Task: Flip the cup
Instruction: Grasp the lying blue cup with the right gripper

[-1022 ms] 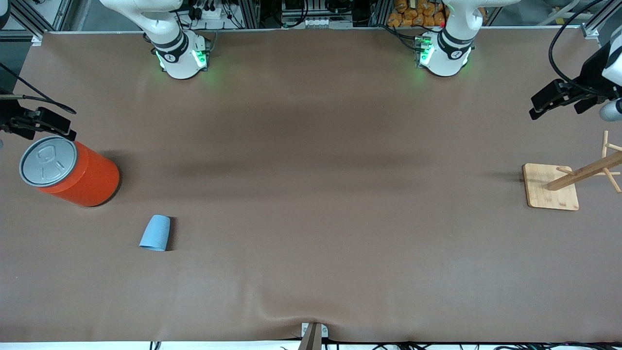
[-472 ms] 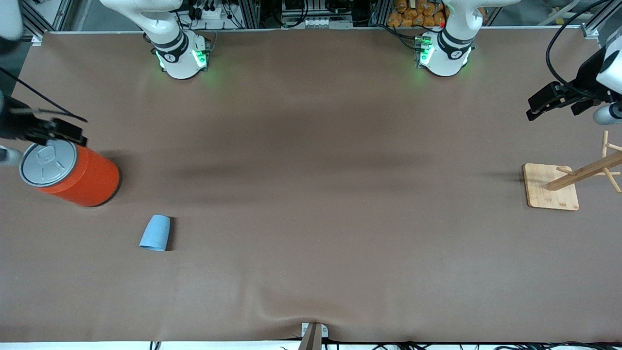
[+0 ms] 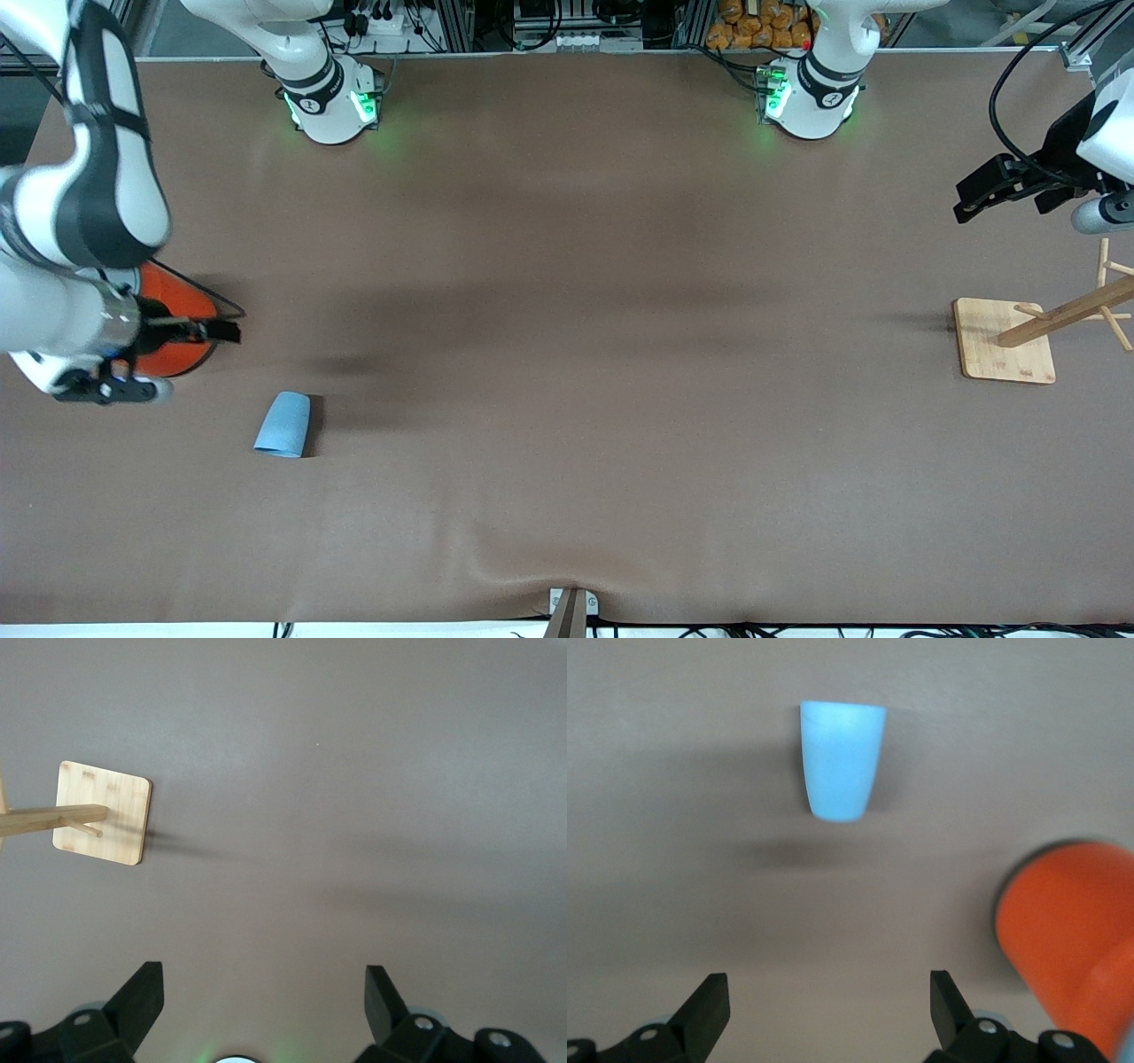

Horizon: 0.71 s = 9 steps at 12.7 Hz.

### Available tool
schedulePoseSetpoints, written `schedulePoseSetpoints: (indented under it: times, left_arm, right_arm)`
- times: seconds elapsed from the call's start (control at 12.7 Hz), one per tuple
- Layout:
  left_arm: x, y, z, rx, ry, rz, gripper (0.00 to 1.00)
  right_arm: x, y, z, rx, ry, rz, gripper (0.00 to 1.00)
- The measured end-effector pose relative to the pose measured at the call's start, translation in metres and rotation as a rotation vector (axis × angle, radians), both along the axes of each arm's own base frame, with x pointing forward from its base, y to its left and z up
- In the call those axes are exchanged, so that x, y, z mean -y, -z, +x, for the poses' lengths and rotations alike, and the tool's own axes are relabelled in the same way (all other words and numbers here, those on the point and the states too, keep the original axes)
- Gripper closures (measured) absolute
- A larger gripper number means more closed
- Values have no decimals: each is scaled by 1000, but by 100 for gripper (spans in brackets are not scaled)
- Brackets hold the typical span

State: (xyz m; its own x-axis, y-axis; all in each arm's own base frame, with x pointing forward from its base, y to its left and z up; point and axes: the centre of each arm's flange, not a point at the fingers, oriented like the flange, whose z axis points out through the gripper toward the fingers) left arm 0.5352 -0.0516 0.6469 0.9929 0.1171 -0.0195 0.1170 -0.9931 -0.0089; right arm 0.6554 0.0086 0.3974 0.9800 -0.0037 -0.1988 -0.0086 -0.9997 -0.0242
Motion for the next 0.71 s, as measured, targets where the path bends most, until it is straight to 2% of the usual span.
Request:
schedulePoseSetpoints:
  times: [0.24,0.55,0.71]
  left_arm:
    - [1,1,1,-1,1,0,0]
    - [2,-2,1,8,4,-1,0]
    - [2,-2,1,9,4,-1,0]
  right_arm:
    - [-10,69,25,56,-12,-6,0]
    - [12,133,41,114,-33,-9,0]
    - [11,157,44,125,-37,-10,0]
